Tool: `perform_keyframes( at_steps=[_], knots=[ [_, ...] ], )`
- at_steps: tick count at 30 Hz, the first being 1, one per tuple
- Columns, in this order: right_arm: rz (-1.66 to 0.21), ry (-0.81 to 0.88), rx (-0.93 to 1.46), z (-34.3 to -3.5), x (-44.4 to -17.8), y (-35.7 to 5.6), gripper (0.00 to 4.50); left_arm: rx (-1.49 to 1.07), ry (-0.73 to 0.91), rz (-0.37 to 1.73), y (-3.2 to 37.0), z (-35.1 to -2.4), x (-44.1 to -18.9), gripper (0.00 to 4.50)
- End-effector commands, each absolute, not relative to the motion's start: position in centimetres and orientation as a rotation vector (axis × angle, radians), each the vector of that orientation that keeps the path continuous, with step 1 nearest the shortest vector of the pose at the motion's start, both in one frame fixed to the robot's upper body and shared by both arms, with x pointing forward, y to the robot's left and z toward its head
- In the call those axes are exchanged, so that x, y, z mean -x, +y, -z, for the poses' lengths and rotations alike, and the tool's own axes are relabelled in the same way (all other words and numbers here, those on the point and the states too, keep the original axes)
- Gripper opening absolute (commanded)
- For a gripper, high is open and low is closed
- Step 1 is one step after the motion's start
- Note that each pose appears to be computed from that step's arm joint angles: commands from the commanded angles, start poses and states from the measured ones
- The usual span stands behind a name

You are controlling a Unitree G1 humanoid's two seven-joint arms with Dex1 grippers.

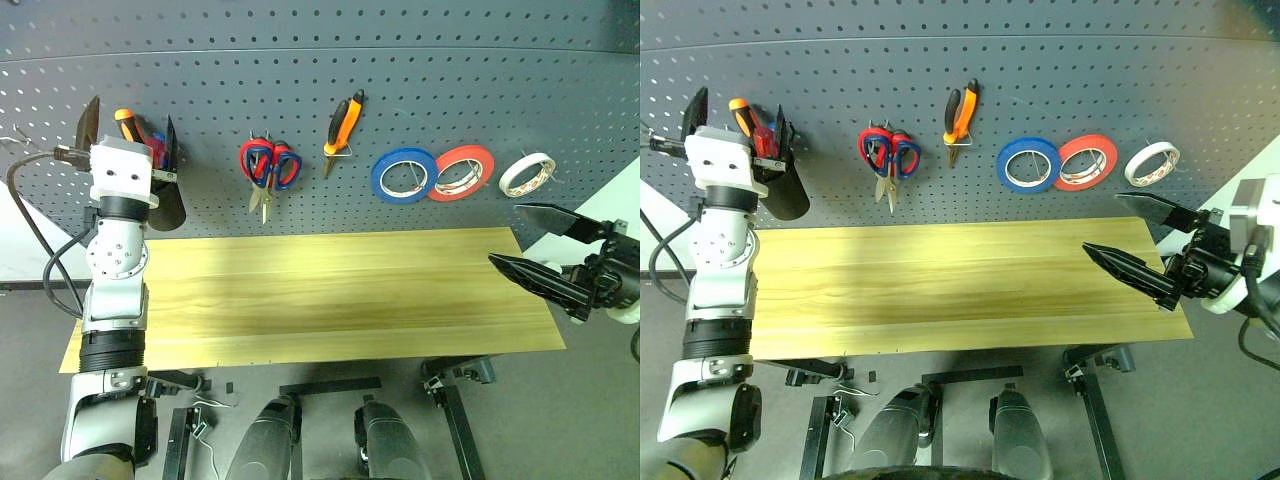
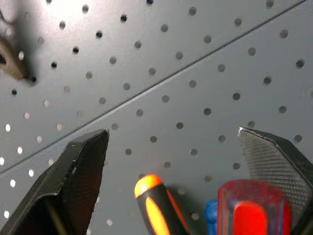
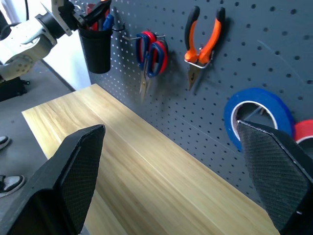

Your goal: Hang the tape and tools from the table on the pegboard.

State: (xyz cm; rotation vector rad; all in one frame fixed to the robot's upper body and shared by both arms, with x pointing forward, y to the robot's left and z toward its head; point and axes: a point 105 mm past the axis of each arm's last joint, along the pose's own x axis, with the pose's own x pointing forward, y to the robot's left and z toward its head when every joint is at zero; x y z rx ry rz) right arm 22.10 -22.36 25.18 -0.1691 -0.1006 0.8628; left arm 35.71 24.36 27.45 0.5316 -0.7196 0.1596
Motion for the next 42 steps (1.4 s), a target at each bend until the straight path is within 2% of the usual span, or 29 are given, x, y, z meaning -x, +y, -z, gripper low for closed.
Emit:
perform_keyframes(
  at_steps=[1, 5, 10, 16, 21, 26, 30, 32, 37, 42],
  knots=[
    [-0.851, -0.154, 0.2, -26.2, -21.4, -22.5, 4.5, -0.533, -0.823, -0.146, 23.2, -30.5, -35.0, 4.46],
    [-0.838, -0.175, 0.201, -26.3, -21.1, -22.5, 4.5, -0.488, -0.834, -0.067, 21.6, -31.8, -35.6, 4.46],
    [-0.802, -0.185, 0.182, -25.7, -20.4, -22.6, 4.5, -0.388, -0.69, 0.247, 17.1, -30.8, -37.0, 4.46],
    [-0.755, -0.177, 0.125, -23.8, -20.8, -22.0, 4.5, -0.423, -0.515, 0.55, 12.9, -26.2, -36.1, 4.46],
    [-0.734, -0.153, 0.012, -20.5, -21.2, -19.6, 4.5, -0.411, -0.395, 0.715, 10.2, -21.0, -33.8, 4.46],
    [-0.685, -0.14, -0.126, -18.0, -21.4, -17.5, 4.5, -0.382, -0.261, 0.768, 10.6, -16.1, -32.5, 4.46],
    [-0.541, -0.087, -0.241, -14.6, -22.2, -17.1, 4.5, -0.133, -0.07, 0.843, 11.5, -11.0, -31.2, 4.46],
    [-0.464, -0.084, -0.26, -13.5, -22.8, -17.2, 4.5, -0.076, -0.076, 0.883, 11.8, -10.1, -30.6, 4.46],
    [-0.224, -0.06, -0.222, -9.9, -23.6, -18.4, 4.5, -0.065, 0.122, 0.801, 13.6, -5.4, -30.2, 4.46],
    [-0.137, -0.009, -0.201, -6.6, -22.1, -18.1, 4.5, -0.039, 0.232, 0.681, 16.2, -1.9, -28.8, 4.46]
  ],
)
